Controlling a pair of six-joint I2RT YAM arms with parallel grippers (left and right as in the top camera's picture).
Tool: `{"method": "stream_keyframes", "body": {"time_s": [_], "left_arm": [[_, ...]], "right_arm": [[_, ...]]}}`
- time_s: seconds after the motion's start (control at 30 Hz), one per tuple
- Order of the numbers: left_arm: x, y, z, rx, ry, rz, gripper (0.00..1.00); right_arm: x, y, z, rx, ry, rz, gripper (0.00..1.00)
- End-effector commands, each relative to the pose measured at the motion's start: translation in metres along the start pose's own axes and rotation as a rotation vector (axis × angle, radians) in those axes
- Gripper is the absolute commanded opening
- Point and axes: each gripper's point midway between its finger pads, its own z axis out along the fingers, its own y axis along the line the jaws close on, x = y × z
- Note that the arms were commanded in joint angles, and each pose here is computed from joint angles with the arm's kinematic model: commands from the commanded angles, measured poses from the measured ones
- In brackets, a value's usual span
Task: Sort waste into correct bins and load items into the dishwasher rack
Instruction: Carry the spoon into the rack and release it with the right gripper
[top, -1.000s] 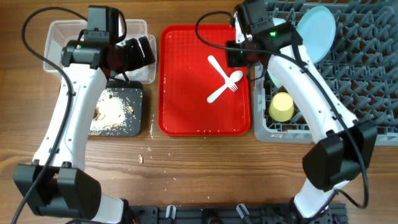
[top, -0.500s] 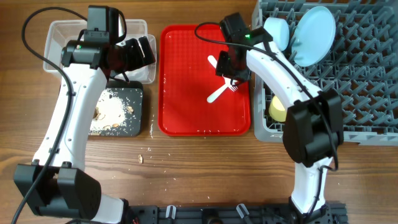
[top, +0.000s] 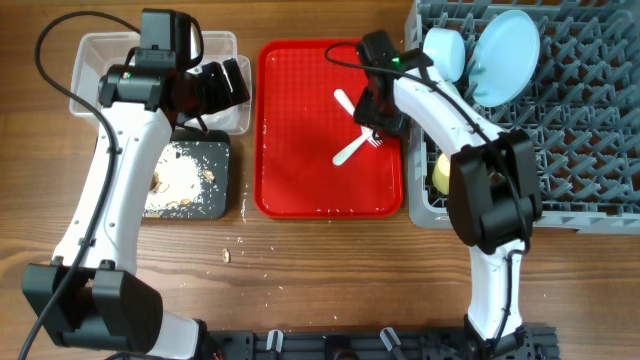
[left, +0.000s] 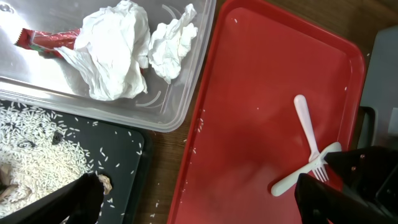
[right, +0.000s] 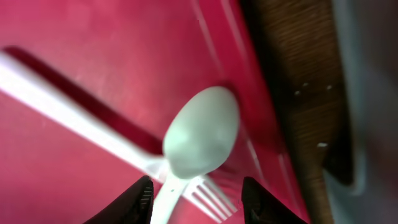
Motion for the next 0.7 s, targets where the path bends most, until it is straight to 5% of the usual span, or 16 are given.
{"method": "stream_keyframes", "body": {"time_s": [0.0,0.5,0.67], "left_arm": [[-0.004,0.003,0.001,-0.013,-0.010,-0.002,1.00],[-0.004,0.003,0.001,-0.013,-0.010,-0.002,1.00],[-0.004,0.003,0.001,-0.013,-0.010,-0.002,1.00]], "right_arm": [[-0.005,-0.011,0.014,0.031,0.010,0.024,0.47],[-0.004,-0.005,0.037,-0.080,0.109,-0.030,0.34],[-0.004,-0.003,0.036,-0.088,0.113,-0.037,0.09]]}}
